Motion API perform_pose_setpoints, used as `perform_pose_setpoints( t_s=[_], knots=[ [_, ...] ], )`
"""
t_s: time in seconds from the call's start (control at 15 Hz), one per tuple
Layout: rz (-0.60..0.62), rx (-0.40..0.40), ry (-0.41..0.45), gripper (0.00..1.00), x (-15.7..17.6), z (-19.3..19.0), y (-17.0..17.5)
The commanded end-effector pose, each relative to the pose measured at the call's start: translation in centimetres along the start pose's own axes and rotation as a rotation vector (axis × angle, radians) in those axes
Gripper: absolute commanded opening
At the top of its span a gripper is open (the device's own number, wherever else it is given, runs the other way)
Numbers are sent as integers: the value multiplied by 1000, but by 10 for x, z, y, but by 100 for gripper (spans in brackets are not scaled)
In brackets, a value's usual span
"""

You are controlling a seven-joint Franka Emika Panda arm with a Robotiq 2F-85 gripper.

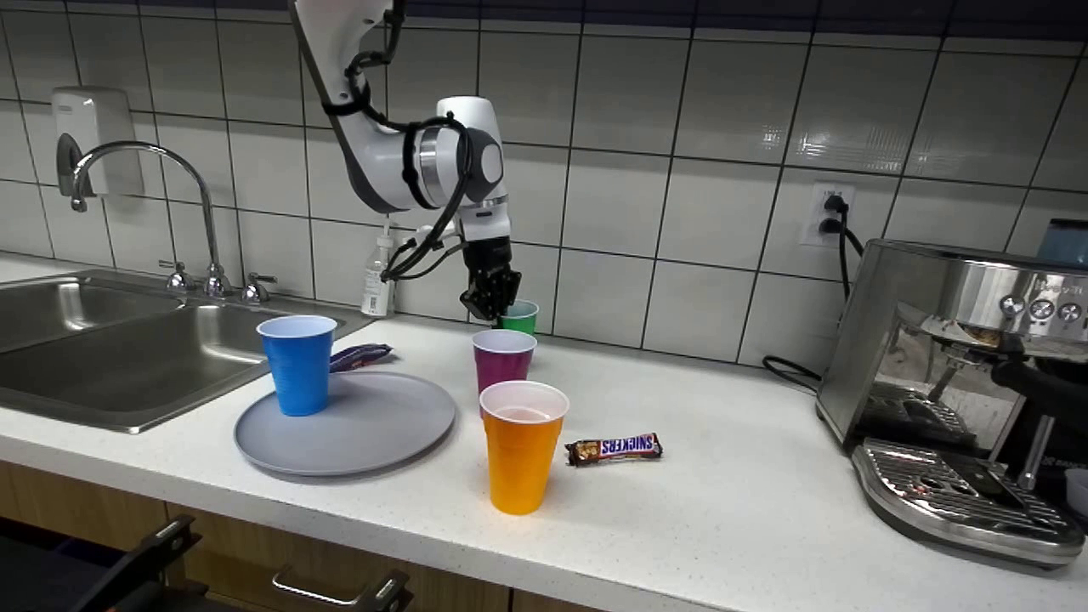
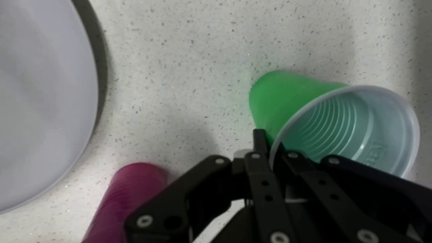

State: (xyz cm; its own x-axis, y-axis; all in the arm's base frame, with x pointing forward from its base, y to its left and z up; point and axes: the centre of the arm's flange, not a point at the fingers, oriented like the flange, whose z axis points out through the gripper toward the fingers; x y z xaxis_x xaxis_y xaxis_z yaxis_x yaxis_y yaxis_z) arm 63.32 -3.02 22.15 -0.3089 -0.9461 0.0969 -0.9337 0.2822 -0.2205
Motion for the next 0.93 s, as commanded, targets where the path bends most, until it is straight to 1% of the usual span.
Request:
perform_pose_setpoints(
  t_s=[0.0, 0.27, 0.33, 0.6, 0.87],
  knots=[
    [9, 2, -24, 1, -3, -7, -2],
    [-67, 8, -56, 1, -14, -25, 10],
    [-91, 8, -75, 1, -17, -32, 13],
    [-207, 21, -124, 1, -29, -63, 30],
    [-309, 14, -176, 1, -26, -103, 56]
  ],
)
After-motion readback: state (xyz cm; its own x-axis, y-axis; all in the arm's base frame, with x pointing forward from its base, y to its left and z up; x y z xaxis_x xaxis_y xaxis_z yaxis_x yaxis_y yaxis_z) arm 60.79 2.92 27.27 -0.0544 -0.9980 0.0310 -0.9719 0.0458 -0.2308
